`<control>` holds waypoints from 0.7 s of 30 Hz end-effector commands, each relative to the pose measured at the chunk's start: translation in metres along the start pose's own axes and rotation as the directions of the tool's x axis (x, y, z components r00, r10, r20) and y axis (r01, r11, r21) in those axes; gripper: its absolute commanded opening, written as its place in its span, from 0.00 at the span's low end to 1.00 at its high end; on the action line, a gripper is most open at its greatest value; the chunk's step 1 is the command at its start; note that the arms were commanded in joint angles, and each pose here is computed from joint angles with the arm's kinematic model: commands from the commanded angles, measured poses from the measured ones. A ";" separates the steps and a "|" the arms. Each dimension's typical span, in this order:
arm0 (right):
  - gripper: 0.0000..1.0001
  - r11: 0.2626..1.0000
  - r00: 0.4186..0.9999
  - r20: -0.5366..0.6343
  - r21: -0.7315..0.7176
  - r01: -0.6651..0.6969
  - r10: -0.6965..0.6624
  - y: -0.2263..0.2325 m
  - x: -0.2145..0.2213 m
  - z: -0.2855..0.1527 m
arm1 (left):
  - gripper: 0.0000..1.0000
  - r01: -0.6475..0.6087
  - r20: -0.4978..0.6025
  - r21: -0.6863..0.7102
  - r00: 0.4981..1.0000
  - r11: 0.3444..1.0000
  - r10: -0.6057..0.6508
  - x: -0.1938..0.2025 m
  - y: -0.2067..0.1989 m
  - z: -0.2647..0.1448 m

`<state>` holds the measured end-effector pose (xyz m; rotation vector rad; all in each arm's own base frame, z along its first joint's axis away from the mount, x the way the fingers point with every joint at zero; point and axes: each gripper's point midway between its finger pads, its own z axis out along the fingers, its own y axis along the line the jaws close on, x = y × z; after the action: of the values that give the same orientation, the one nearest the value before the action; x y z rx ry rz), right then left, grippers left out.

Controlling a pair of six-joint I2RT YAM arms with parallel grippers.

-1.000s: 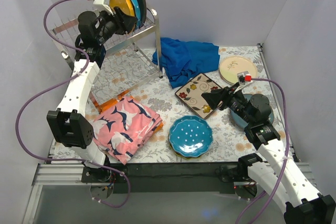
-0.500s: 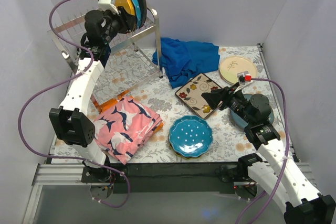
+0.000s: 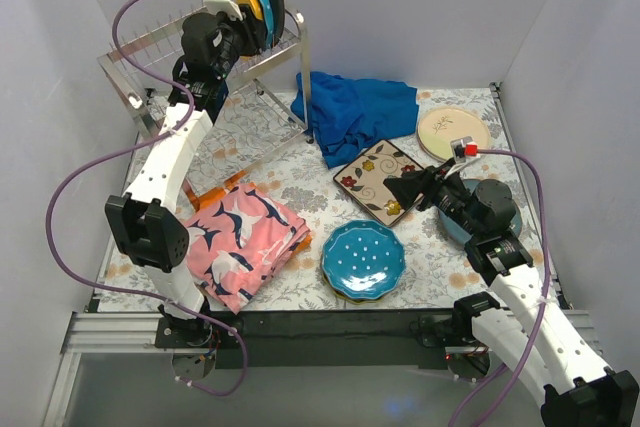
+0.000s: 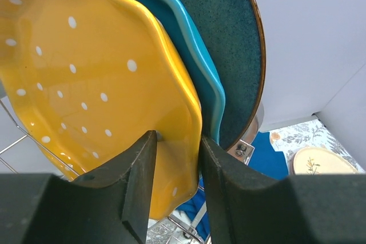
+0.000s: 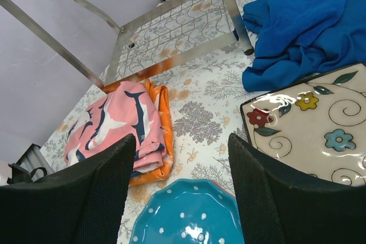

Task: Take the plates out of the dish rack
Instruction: Unload the plate from the dish rack.

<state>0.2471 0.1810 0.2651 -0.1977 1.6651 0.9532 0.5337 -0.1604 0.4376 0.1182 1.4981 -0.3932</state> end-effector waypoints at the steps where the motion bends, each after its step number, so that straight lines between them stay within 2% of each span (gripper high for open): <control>1: 0.71 0.999 0.999 0.029 -0.023 0.032 -0.031 0.005 -0.007 0.002 | 0.29 -0.011 -0.014 0.008 1.000 1.000 0.011 0.012 -0.001 0.011; 2: 0.71 0.999 0.999 0.032 -0.021 0.031 -0.030 0.005 -0.009 0.002 | 0.22 -0.003 -0.016 0.020 1.000 1.000 0.004 0.013 -0.003 0.012; 3: 0.72 0.999 0.999 0.033 -0.022 0.032 -0.031 0.005 -0.010 0.003 | 0.03 0.001 -0.016 0.028 1.000 1.000 -0.001 0.011 -0.005 0.011; 4: 0.71 0.999 0.999 0.034 -0.022 0.029 -0.028 0.005 -0.011 0.004 | 0.00 0.012 -0.016 0.028 1.000 1.000 -0.012 0.009 -0.006 0.011; 11: 0.71 0.999 1.000 0.025 -0.053 0.002 -0.001 0.017 -0.024 0.015 | 0.00 0.109 0.034 0.090 0.993 0.990 -0.113 -0.029 -0.011 -0.003; 15: 0.71 0.996 1.000 0.021 -0.092 0.017 -0.015 0.037 -0.039 0.031 | 0.00 0.109 0.059 0.112 0.991 0.988 -0.116 -0.043 -0.013 -0.010; 19: 0.71 0.998 0.999 0.036 -0.049 0.032 -0.030 0.037 -0.038 0.046 | 0.00 0.111 0.062 0.136 0.991 0.984 -0.121 -0.037 -0.018 -0.024; 21: 0.70 0.996 0.997 0.028 -0.052 0.067 -0.066 0.046 -0.052 0.066 | 0.00 0.098 0.117 0.140 0.986 0.985 -0.115 -0.054 -0.020 -0.033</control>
<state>0.2625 0.2242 0.2890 -0.2537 1.6863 1.0076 0.5397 -0.1579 0.4397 0.0780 1.4704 -0.5343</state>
